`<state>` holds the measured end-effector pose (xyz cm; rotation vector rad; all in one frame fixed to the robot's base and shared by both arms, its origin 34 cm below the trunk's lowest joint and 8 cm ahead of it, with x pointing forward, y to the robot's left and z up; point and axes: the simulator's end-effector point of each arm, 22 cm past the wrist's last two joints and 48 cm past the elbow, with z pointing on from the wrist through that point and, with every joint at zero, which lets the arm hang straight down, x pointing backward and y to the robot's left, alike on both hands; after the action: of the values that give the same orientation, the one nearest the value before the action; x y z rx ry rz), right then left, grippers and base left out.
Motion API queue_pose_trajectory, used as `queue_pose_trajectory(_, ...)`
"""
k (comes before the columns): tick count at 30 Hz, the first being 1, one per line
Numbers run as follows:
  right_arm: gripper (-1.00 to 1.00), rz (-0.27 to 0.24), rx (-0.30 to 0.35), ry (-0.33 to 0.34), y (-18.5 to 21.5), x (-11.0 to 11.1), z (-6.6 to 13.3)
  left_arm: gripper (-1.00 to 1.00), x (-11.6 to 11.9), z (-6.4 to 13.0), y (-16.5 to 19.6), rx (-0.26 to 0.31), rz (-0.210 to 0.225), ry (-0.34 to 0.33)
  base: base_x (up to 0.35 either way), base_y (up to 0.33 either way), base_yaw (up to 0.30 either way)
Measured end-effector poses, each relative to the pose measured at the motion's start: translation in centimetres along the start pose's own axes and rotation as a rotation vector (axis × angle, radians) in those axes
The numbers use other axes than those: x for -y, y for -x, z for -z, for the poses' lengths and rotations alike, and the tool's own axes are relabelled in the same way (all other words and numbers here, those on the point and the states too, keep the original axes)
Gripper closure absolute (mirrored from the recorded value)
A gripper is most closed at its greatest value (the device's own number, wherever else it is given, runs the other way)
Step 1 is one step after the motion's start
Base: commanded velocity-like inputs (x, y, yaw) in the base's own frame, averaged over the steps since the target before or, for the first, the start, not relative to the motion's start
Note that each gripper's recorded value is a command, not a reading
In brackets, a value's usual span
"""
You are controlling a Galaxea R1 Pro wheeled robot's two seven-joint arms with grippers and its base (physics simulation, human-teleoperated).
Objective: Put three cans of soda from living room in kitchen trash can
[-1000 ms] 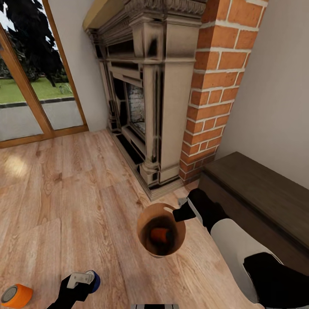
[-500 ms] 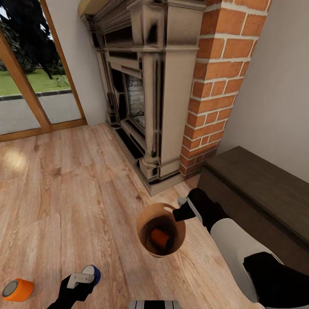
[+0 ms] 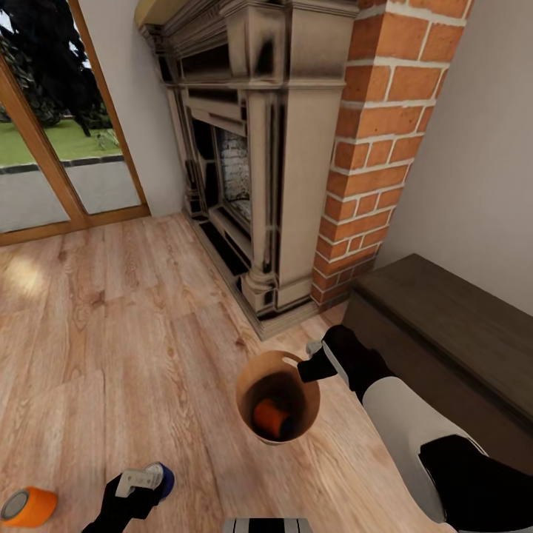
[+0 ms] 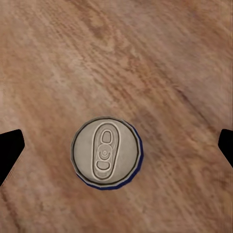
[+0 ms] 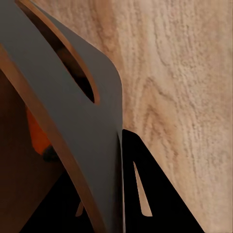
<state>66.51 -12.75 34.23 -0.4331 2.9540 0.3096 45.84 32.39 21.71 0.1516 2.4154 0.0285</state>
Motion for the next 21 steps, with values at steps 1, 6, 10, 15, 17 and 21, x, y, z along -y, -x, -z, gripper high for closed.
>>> queue_pose_trajectory(1, 1.0, -0.001, 0.0, 0.001, 0.0, 0.0, 0.0, -1.0, 0.0, 0.0, 0.0, 0.0, 0.0, 0.0, 0.054, 0.027, 0.0)
queue_pose_trajectory(6, 1.0, 0.0, 0.0, 0.001, 0.0, 0.0, 0.0, -1.0, 0.0, 0.0, 0.1, 0.002, 0.001, 0.0, 0.02, 0.01, 0.0)
queue_pose_trajectory(10, 1.0, 0.0, 0.0, 0.0, 0.0, 0.0, 0.0, -1.0, 0.0, 0.0, 0.1, 0.002, 0.001, 0.0, 0.005, 0.003, 0.0)
queue_pose_trajectory(15, 1.0, 0.001, -0.002, -0.001, -0.1, 0.0, -0.1, -1.0, 0.0, 0.0, 0.1, 0.001, 0.001, 0.0, 0.001, 0.001, 0.0)
queue_pose_trajectory(17, 1.0, -0.001, -0.01, 0.003, -0.3, 0.0, -0.5, -1.0, 0.1, -0.1, -0.3, -0.006, 0.001, -0.002, 0.0, 0.0, 0.0)
queue_pose_trajectory(21, 1.0, -0.004, -0.026, 0.004, -0.8, 0.2, -1.5, -1.0, 0.1, -0.3, -0.9, -0.019, 0.002, -0.003, 0.0, 0.0, 0.0)
